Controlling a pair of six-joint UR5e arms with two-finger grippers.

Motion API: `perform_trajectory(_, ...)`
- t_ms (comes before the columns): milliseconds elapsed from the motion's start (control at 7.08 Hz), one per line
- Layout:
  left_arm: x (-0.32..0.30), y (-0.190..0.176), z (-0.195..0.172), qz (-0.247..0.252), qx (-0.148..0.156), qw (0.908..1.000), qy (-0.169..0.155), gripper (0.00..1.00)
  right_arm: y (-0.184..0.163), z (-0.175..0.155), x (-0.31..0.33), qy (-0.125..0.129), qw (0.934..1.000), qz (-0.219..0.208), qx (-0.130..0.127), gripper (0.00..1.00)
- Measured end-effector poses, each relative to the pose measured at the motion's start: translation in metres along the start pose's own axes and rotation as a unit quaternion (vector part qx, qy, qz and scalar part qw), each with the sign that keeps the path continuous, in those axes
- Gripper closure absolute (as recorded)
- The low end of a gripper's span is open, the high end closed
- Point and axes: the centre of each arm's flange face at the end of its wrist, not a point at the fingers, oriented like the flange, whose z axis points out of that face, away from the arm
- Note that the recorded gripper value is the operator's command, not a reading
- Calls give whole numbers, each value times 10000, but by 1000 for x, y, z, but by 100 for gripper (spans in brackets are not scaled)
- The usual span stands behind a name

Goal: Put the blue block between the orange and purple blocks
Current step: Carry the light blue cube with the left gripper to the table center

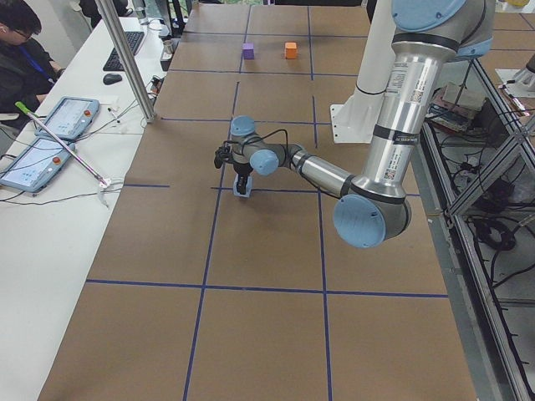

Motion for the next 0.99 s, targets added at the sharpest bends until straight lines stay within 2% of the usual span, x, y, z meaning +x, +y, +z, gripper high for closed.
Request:
perform_trajectory(283,106,-29,-31,-448,0,9988,212,77,0,0,0,2,10000,2,-3,0)
perform_trajectory(565,249,-13,-29,-858,-183,9950,476,72,0,1,1,0,10000,11,-8,0)
perform_trajectory(707,308,-2,-15,-928,-126,9947,423,70,0,1,1,0,10000,11,-10,0)
perform_trajectory(989,367,16,10,-913,-87,9954,288,0,0,1,0,-4,10000,10,-4,0)
